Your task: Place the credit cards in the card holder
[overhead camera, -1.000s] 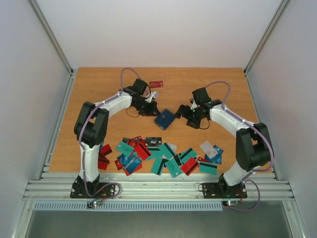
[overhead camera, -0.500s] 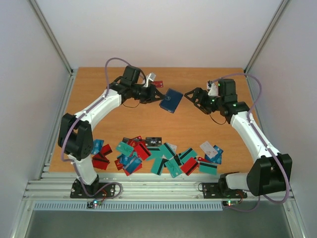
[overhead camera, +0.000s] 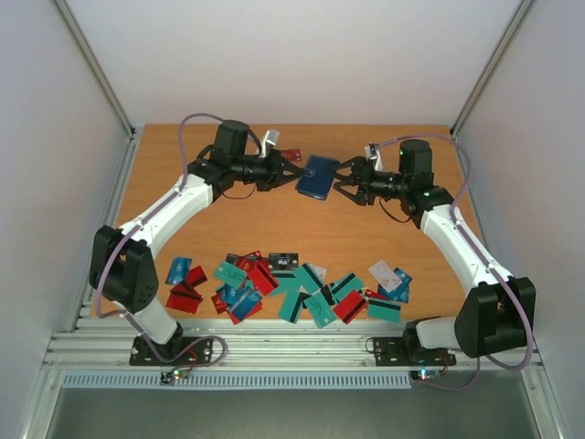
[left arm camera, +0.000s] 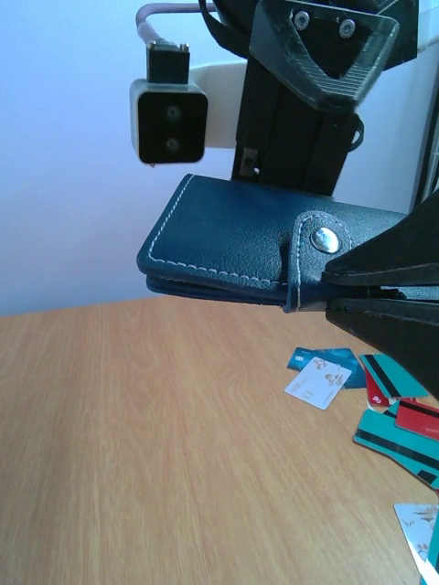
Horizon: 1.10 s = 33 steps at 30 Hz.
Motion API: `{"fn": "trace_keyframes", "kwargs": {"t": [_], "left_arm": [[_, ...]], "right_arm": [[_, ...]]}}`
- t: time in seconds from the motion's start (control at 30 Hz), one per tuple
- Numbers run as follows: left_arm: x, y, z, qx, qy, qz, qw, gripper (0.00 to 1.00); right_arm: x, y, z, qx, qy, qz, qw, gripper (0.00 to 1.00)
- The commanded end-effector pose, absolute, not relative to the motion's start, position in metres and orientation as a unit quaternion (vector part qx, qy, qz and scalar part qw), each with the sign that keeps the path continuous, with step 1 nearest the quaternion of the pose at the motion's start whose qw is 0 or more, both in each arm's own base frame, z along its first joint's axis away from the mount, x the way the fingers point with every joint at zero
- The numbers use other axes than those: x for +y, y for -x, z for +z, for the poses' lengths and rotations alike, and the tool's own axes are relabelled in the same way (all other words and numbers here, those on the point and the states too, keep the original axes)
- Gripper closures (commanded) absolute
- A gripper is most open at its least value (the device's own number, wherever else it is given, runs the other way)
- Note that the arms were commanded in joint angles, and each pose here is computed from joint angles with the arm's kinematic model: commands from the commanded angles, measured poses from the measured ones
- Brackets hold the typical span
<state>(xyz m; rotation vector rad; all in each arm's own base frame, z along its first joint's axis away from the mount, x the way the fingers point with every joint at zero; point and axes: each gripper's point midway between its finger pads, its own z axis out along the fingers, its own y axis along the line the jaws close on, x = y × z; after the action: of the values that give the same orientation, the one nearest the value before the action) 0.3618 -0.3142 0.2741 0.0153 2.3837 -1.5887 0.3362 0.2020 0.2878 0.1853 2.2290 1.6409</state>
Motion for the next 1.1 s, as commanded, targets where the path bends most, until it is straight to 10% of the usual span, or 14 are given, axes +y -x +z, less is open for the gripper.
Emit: {"fn": "trace_keyframes", "kwargs": {"t": [0.0, 0.73, 1.07], "left_arm": [[-0.321, -0.353, 0.303, 0.800, -0.022, -0.580, 0.153, 1.00], [-0.334, -0.332, 0.314, 0.801, -0.022, -0.573, 0.174, 0.99], [-0.314, -0.330, 0.296, 0.851, -0.073, -0.475, 0.212, 0.67]], "right_arm": [[0.220, -0.325, 0.301, 0.778, -0.038, 0.608, 0.152, 0.32], [0.219, -0.305, 0.307, 0.788, -0.023, 0.596, 0.152, 0.91], [0.215, -0.299, 0.298, 0.819, -0.017, 0.555, 0.144, 0.99]]}}
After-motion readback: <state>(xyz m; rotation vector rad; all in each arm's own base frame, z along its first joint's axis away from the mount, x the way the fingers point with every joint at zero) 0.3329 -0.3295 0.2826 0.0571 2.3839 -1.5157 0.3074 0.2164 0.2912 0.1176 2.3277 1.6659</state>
